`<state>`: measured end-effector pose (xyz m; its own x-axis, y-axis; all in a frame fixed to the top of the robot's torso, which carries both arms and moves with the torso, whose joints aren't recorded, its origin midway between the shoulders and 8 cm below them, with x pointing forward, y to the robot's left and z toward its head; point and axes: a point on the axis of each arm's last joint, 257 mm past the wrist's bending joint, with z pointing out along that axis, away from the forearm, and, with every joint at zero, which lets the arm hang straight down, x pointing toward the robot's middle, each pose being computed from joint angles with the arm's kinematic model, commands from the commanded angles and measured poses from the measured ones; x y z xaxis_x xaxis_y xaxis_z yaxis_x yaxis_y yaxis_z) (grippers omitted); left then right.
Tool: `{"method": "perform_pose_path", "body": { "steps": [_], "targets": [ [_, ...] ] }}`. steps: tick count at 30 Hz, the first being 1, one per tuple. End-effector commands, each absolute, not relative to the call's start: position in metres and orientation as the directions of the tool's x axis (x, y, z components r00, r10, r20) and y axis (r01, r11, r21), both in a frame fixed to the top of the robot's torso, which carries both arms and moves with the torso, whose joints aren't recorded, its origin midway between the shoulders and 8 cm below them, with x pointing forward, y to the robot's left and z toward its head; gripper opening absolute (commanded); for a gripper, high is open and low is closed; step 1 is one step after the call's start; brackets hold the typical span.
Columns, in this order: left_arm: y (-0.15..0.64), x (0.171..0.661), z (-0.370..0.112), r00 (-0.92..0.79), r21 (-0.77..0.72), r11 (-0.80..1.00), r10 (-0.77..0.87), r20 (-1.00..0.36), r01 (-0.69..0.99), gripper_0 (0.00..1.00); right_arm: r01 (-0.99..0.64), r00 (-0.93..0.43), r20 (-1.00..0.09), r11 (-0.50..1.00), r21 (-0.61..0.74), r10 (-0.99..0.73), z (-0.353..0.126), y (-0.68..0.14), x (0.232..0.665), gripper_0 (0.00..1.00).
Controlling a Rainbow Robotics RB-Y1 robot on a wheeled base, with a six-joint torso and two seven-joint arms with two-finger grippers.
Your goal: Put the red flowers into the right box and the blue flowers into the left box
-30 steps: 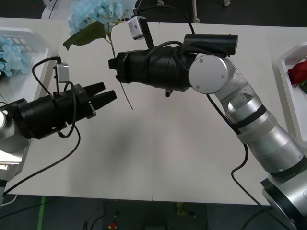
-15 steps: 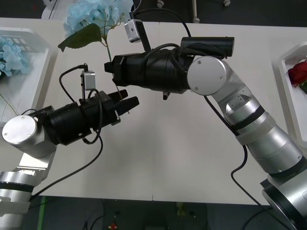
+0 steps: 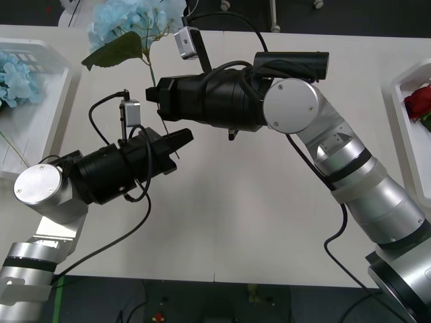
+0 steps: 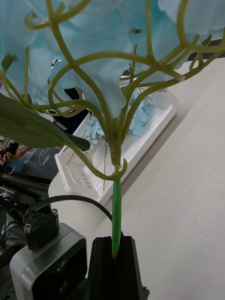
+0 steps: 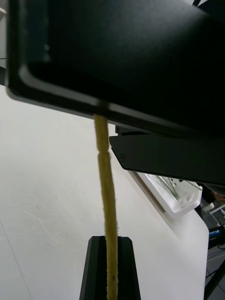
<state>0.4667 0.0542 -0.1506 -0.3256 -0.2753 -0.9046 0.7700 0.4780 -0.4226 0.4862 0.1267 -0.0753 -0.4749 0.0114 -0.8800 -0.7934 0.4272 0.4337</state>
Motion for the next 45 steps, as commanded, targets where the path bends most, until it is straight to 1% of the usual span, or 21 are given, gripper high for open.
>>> {"method": "perform_pose_path", "body": {
  "steps": [1,2,3,4,6,7,8,9,15,20,23,27,31,35,40,45],
  "targets": [
    [0.052,0.461,-0.14,-0.237,-0.339,0.499,-0.258,-0.937,0.798,0.0,-0.815,-0.471,-0.881,0.362,0.453,0.042,-0.051,0.147,0.466,0.0],
    [0.053,0.461,-0.139,-0.236,-0.34,0.499,-0.26,-0.936,0.797,0.0,-0.816,-0.469,-0.882,0.363,0.451,0.042,-0.05,0.147,0.466,0.0],
    [0.055,0.462,-0.137,-0.235,-0.342,0.501,-0.266,-0.935,0.795,0.0,-0.814,-0.471,-0.881,0.366,0.452,0.041,-0.052,0.145,0.467,0.04],
    [0.056,0.463,-0.138,-0.237,-0.345,0.502,-0.267,-0.934,0.793,0.0,-0.813,-0.47,-0.882,0.368,0.451,0.04,-0.052,0.144,0.468,0.21],
    [0.061,0.464,-0.136,-0.234,-0.345,0.506,-0.271,-0.934,0.79,0.0,-0.807,-0.473,-0.88,0.379,0.454,0.048,-0.051,0.138,0.473,0.61],
    [0.064,0.465,-0.135,-0.234,-0.347,0.508,-0.274,-0.933,0.788,0.0,-0.804,-0.472,-0.88,0.386,0.452,0.049,-0.052,0.135,0.475,0.78],
    [0.068,0.466,-0.134,-0.233,-0.348,0.512,-0.278,-0.932,0.785,0.0,-0.802,-0.469,-0.882,0.393,0.451,0.055,-0.05,0.131,0.479,0.92],
    [0.071,0.467,-0.132,-0.232,-0.351,0.512,-0.284,-0.93,0.784,0.0,-0.801,-0.465,-0.884,0.4,0.447,0.056,-0.048,0.126,0.482,1.0],
    [0.121,0.481,-0.124,-0.207,-0.341,0.577,-0.288,-0.935,0.742,0.0,-0.796,-0.453,-0.89,0.425,0.43,0.053,-0.045,0.106,0.494,1.0],
    [0.195,0.493,-0.114,-0.225,-0.348,0.654,-0.268,-0.937,0.672,0.0,-0.794,-0.433,-0.901,0.469,0.388,0.013,-0.049,0.075,0.508,1.0],
    [0.243,0.501,-0.108,-0.256,-0.346,0.701,-0.234,-0.938,0.624,0.0,-0.807,-0.397,-0.916,0.497,0.318,-0.058,-0.057,0.048,0.514,1.0],
    [0.307,0.52,-0.098,-0.293,-0.4,0.736,-0.28,-0.914,0.546,0.0,-0.832,-0.364,-0.916,0.502,0.238,-0.168,-0.062,0.004,0.515,1.0],
    [0.374,0.546,-0.101,-0.294,-0.415,0.806,-0.311,-0.904,0.423,0.0,-0.856,-0.323,-0.911,0.491,0.165,-0.258,-0.068,-0.039,0.511,1.0],
    [0.441,0.567,-0.109,-0.288,-0.393,0.881,-0.318,-0.903,0.261,0.0,-0.878,-0.243,-0.903,0.476,0.049,-0.355,-0.077,-0.084,0.508,1.0],
    [0.512,0.583,-0.123,-0.296,-0.321,0.945,-0.289,-0.91,0.064,0.0,-0.896,-0.14,-0.873,0.435,-0.09,-0.467,-0.083,-0.128,0.504,1.0],
    [0.572,0.579,-0.141,-0.347,-0.229,0.969,-0.248,-0.904,-0.096,0.0,-0.904,0.002,-0.826,0.351,-0.242,-0.564,-0.082,-0.159,0.498,1.0]
  ]
}}
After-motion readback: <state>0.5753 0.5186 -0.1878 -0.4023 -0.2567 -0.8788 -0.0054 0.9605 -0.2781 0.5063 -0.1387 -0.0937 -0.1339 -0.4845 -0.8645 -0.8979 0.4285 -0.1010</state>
